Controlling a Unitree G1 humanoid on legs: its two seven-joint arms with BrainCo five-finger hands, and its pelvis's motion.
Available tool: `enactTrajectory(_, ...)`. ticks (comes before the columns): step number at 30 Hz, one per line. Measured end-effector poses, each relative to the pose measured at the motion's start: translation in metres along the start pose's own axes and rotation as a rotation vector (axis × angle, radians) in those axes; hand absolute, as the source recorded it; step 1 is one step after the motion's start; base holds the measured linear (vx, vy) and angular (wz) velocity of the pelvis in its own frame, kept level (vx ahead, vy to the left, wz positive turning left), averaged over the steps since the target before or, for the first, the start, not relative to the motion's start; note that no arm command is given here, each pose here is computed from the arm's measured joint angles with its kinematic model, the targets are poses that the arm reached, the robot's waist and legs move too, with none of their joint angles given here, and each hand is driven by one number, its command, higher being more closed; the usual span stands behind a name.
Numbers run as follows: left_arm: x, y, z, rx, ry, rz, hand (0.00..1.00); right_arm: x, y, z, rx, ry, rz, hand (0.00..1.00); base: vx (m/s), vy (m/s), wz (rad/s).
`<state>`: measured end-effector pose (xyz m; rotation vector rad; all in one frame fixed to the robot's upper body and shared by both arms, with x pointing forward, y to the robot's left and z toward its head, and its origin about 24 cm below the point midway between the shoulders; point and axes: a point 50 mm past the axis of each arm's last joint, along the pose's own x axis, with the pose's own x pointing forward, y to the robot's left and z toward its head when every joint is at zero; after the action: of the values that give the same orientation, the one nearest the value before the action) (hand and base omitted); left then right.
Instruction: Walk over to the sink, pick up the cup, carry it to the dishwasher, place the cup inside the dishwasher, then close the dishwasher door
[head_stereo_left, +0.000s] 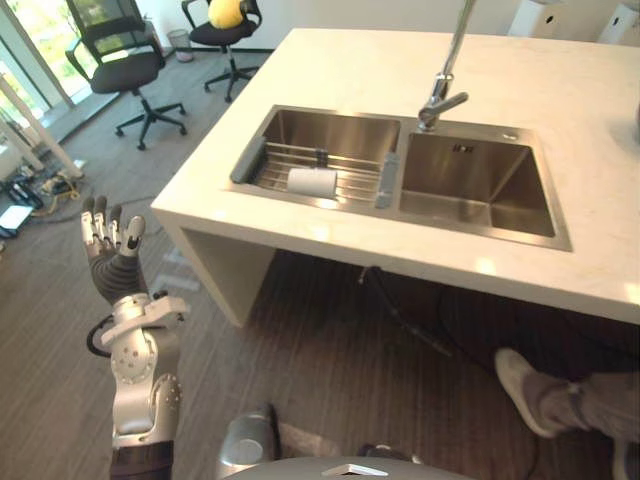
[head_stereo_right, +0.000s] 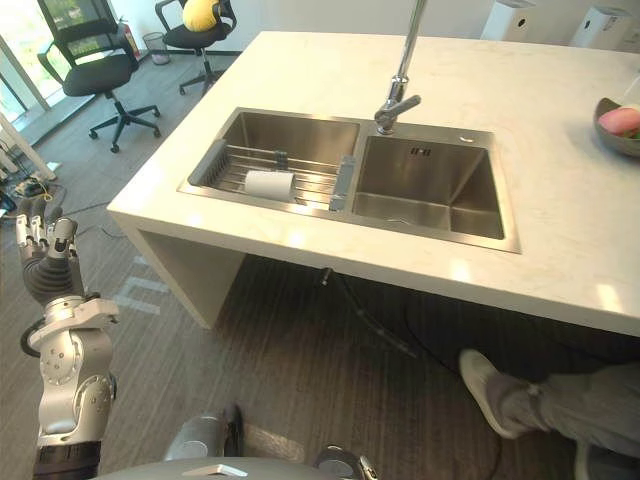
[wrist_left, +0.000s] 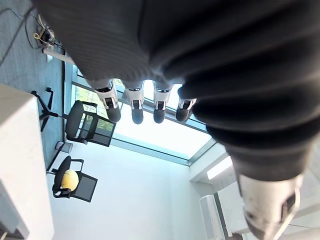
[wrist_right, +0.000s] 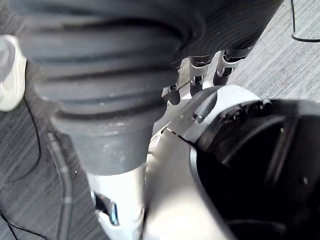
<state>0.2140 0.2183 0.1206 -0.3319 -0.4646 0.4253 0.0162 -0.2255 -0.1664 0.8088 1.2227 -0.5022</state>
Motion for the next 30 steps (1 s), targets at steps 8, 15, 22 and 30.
enactTrajectory(8,-0.008,0.007,-0.016,-0.008,0.124,-0.03,0.0,-0.014,-0.033,-0.022,0.14,-0.079,-0.146,0.0,0.15,0.183,-0.09)
enactTrajectory(15,-0.015,-0.009,-0.024,-0.041,0.164,-0.084,0.0,-0.013,-0.032,-0.022,0.116,-0.07,-0.145,0.0,0.01,-0.002,-0.15)
enactTrajectory(22,-0.005,-0.039,-0.018,-0.029,0.086,-0.127,0.0,-0.008,-0.024,-0.018,0.069,-0.032,-0.14,0.0,0.08,-0.009,-0.07)
enactTrajectory(30,0.01,-0.056,0.001,-0.028,-0.07,-0.197,0.0,0.003,-0.001,-0.003,0.128,-0.094,-0.096,0.0,0.17,0.049,0.34)
